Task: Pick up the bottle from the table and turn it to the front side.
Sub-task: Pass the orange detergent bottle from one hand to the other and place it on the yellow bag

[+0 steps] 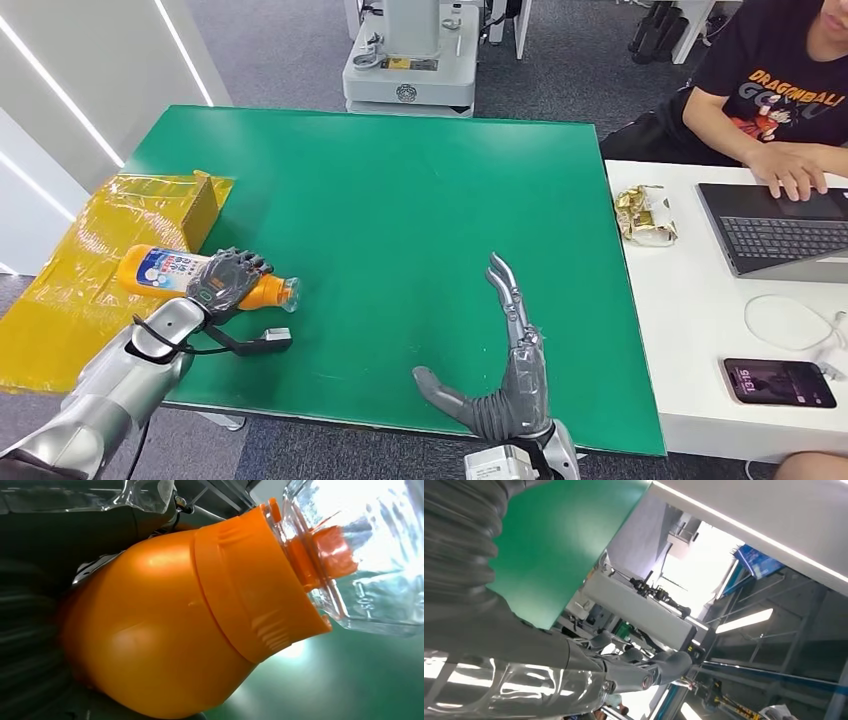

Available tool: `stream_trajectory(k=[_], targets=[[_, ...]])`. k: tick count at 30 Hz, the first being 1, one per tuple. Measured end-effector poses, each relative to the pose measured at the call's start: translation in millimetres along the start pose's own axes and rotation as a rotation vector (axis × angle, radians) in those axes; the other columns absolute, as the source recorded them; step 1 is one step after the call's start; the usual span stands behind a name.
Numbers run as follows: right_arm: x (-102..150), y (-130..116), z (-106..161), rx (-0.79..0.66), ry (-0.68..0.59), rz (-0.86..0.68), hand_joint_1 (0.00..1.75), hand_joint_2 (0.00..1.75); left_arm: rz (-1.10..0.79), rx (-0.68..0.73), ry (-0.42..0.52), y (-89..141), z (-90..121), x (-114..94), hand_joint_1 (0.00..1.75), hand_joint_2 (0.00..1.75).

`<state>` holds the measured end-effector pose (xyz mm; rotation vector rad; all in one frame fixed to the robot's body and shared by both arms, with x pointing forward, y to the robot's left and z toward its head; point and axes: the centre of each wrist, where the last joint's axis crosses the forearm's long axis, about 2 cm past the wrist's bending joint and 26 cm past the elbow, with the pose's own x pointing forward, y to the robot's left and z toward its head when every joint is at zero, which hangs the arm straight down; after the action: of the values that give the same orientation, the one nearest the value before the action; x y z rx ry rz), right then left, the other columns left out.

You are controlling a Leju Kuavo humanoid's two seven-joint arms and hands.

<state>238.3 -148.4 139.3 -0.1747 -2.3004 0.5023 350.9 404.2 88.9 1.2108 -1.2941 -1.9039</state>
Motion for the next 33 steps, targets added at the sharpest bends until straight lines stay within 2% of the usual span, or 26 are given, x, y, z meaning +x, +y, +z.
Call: stream_trajectory(k=[5, 6, 10, 19, 33], targets=[[-3.9, -0.1, -5.1, 0.004, -0.011, -0.003, 0.00, 1.75, -0.012, -0.040, 0.009, -4.6, 3.5, -12.7, 1.75, 1.75], [-4.3, 0.0, -5.7, 0.005, -0.012, -0.003, 0.00, 1.75, -0.013, -0.046, 0.011, -5.4, 4.2, -14.3, 1.70, 1.75], [-6.1, 0.4, -7.3, 0.008, -0.012, -0.004, 0.00, 1.75, -0.012, -0.069, 0.019, -8.7, 6.9, -17.7, 0.00, 1.75], [-11.1, 0.9, -13.3, 0.018, -0.015, -0.005, 0.00, 1.75, 0.030, -0.126, 0.085, -10.2, 7.0, -26.1, 0.00, 1.75], [-17.9, 2.1, -16.1, 0.030, -0.012, -0.014, 0.00, 1.75, 0.053, -0.134, 0.116, -14.5, 14.0, -31.6, 0.00, 1.75]])
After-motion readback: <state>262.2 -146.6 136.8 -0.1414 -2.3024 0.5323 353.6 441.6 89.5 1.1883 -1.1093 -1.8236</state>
